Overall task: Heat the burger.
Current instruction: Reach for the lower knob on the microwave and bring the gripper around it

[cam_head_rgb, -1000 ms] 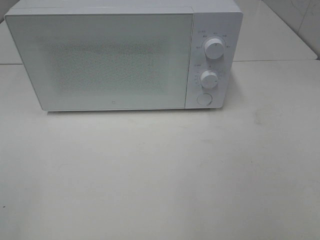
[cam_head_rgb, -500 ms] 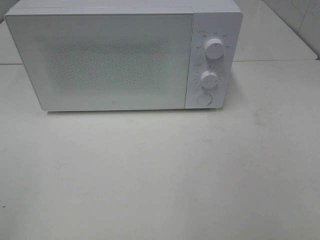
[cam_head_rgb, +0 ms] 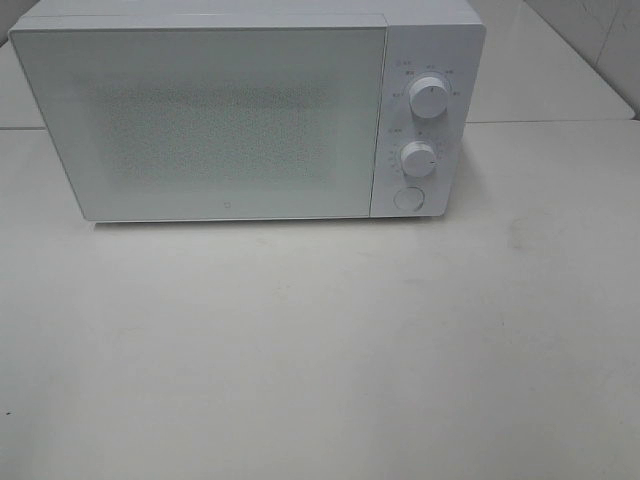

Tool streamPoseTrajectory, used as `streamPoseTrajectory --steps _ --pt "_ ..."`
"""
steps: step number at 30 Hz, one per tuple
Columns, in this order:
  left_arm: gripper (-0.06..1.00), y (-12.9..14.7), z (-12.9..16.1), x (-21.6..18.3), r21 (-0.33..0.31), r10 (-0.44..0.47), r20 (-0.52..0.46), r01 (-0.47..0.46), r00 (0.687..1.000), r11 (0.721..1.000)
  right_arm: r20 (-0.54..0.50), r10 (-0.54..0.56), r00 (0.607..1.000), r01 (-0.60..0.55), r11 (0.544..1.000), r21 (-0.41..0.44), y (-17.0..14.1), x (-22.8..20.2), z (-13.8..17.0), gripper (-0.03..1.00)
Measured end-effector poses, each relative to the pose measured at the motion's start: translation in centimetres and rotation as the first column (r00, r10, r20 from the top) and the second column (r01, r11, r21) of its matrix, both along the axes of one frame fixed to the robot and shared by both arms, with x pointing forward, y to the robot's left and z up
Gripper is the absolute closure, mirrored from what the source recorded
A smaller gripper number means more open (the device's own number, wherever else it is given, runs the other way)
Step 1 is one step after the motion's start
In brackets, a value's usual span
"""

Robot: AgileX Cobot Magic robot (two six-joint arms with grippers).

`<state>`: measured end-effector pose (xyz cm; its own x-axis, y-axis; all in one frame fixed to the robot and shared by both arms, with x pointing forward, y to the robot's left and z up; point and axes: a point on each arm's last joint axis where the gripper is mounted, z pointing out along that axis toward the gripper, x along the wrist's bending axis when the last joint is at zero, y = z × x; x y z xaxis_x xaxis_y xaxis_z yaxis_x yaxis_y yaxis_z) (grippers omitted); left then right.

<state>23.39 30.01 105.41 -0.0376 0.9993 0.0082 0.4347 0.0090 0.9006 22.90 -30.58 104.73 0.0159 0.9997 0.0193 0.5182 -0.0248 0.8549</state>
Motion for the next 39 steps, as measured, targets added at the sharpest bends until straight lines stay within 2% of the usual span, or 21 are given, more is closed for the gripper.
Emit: streamPoseTrajectory --steps 31,36,39 --pt "-0.05 0.0 0.0 0.0 0.000 0.000 0.000 0.000 1.000 1.000 0.000 0.001 1.000 -0.001 1.000 0.002 0.0 0.0 0.0 0.20" --pt "-0.05 0.0 0.0 0.0 0.000 0.000 0.000 0.000 1.000 1.000 0.014 0.044 0.999 -0.045 0.997 0.065 0.7 0.8 0.8 0.20" --pt "-0.05 0.0 0.0 0.0 0.000 0.000 0.000 0.000 1.000 1.000 -0.003 0.044 0.999 -0.044 0.997 0.064 0.7 1.2 0.9 0.20"
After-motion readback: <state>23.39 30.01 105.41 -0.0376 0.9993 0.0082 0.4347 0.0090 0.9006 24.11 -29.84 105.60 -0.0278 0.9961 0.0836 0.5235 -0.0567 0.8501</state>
